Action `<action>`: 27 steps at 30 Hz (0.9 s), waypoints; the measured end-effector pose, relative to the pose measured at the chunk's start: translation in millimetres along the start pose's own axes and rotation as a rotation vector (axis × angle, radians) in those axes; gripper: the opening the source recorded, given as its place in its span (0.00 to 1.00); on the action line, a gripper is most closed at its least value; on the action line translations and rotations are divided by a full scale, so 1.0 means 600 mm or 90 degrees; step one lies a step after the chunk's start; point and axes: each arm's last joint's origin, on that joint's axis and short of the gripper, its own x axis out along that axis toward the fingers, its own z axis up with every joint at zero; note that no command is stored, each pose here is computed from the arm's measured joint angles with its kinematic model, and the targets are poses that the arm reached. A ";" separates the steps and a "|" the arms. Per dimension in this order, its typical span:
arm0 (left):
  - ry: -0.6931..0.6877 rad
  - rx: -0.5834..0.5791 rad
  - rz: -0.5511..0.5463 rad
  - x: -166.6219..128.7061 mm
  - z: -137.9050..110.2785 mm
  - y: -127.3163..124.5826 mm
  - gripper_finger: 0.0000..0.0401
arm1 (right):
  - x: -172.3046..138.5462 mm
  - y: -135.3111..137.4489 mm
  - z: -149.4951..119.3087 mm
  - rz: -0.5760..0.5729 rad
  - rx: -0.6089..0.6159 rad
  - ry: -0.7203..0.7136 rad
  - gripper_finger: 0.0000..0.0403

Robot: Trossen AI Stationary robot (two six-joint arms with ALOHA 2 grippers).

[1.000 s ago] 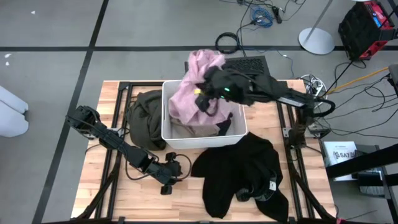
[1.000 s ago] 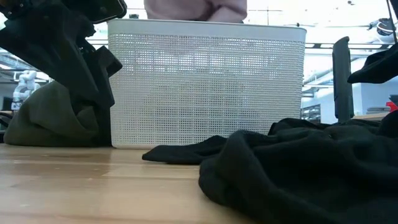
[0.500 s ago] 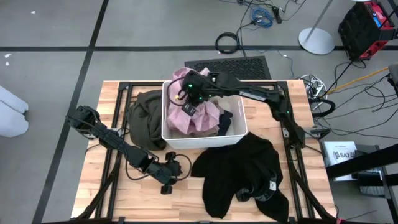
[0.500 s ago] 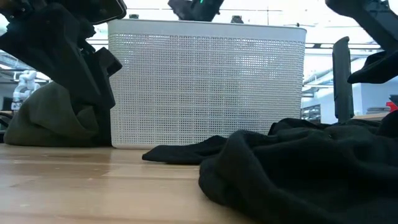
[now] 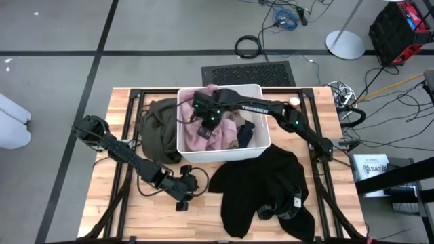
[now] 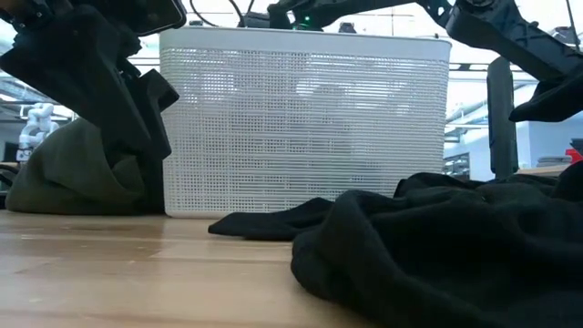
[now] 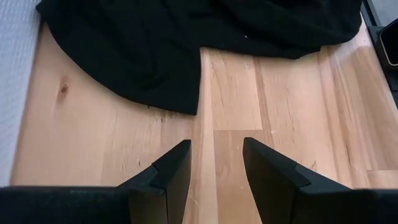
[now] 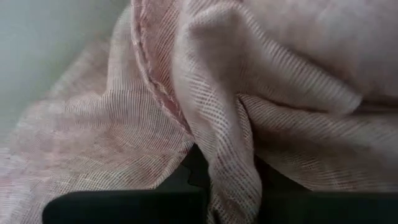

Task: Sort clothes
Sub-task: Put the pink shirt into the laundry organizer bin

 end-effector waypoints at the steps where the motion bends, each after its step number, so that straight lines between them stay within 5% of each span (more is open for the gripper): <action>1: 0.000 0.000 0.000 0.000 0.000 0.000 0.39 | 0.001 -0.001 -0.004 -0.002 0.001 0.017 0.05; 12: -0.001 0.000 -0.001 0.000 0.000 0.000 0.39 | -0.014 -0.032 -0.055 -0.037 0.032 0.235 0.05; 18: -0.002 -0.001 -0.001 0.000 0.001 0.000 0.39 | -0.009 -0.051 -0.040 0.084 0.071 0.210 0.05; 27: -0.002 -0.013 -0.001 0.000 0.001 0.000 0.39 | 0.012 -0.102 -0.002 0.043 0.261 0.091 0.06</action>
